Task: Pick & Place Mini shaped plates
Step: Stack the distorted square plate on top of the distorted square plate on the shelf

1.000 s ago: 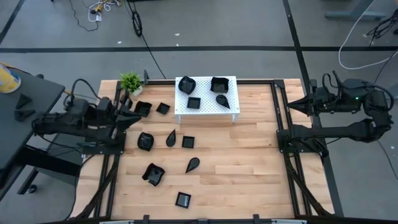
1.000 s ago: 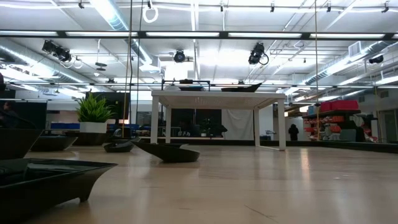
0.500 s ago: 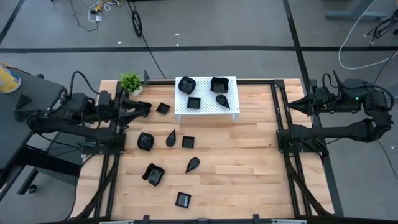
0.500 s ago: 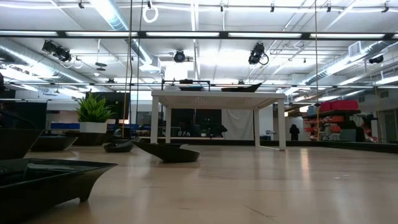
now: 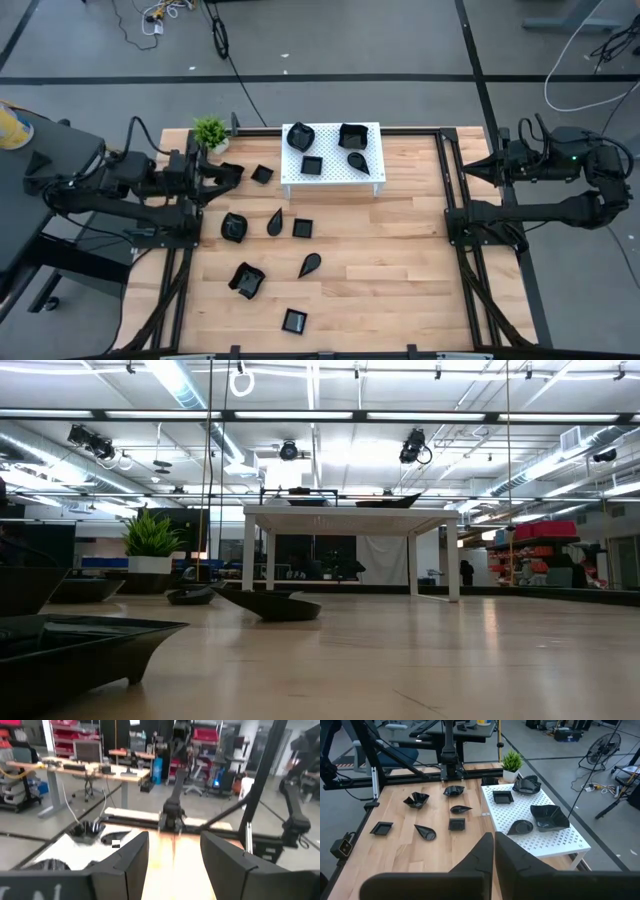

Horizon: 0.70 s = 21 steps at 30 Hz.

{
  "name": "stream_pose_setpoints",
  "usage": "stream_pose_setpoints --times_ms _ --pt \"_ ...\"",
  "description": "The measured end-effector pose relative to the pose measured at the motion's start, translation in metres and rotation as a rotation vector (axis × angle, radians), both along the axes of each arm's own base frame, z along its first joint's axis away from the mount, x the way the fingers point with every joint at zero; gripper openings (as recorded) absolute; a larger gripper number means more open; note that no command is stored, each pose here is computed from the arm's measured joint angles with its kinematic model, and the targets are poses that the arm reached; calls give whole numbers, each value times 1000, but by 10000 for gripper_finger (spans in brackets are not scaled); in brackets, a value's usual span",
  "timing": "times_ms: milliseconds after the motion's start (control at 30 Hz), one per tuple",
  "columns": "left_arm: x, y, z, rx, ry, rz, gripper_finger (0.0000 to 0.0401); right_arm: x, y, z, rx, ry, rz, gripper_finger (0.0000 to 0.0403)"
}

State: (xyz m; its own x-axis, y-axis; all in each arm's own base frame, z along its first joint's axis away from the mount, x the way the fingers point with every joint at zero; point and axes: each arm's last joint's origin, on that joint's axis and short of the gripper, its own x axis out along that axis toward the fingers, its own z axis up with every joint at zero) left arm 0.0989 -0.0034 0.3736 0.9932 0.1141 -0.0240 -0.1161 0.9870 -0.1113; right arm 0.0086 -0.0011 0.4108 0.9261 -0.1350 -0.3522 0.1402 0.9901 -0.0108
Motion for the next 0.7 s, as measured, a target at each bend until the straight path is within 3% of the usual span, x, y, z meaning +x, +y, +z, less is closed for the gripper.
stream_pose_setpoints --times_ms 200,567,700 --pt "1 -1 -3 0 32 -38 186 0 0 0 2 0 0 20" --pt "8 0 -5 63 67 21 186 0 0 0 2 -1 -1 20" --pt "10 -2 -10 46 109 -40 185 0 0 0 1 -1 0 20"
